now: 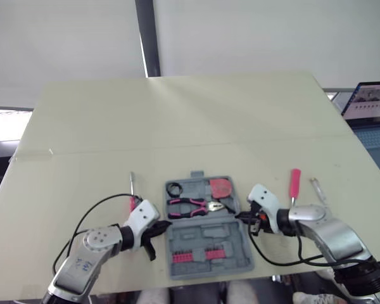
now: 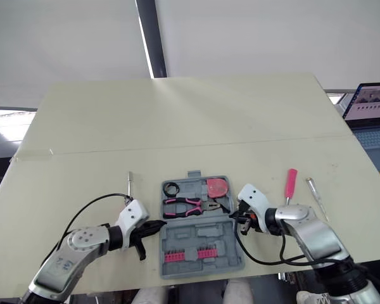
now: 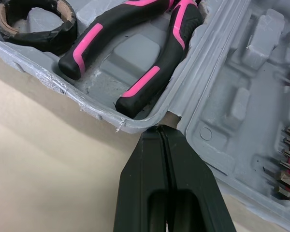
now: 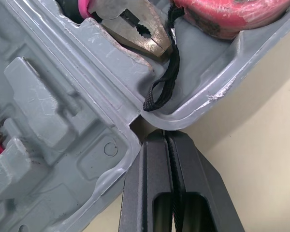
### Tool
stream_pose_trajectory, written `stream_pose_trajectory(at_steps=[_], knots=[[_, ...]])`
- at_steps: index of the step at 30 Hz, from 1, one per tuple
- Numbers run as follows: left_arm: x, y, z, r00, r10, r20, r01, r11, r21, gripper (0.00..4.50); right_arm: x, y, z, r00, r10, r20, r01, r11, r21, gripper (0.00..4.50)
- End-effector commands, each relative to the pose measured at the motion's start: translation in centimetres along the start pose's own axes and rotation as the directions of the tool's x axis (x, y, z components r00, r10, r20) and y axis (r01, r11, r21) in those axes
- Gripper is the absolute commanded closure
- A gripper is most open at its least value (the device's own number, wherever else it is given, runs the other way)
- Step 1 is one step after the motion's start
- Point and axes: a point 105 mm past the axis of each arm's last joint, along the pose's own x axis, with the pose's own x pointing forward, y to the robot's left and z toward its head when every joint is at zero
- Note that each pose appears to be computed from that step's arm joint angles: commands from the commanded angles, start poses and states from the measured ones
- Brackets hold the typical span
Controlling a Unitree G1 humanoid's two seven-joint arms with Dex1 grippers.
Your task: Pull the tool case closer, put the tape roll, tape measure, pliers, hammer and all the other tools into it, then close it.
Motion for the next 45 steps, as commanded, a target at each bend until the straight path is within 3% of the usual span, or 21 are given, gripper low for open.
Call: stream_pose_trajectory(at_steps=[1, 45], knots=[[0.3, -0.3, 1.0, 0.999, -0.008, 0.043, 0.007, 0.999, 0.033, 4.5, 0.3, 0.3, 1.0, 0.999, 0.004, 0.034, -0.003, 1.0, -0.031, 4.4], [0.2, 1.6, 1.0, 0.997, 0.062, 0.047, -0.064, 0.997, 0.044, 4.5, 0.9, -0.4, 2.0, 0.998, -0.03, 0.06, 0.032, 0.999, -0.039, 4.4]])
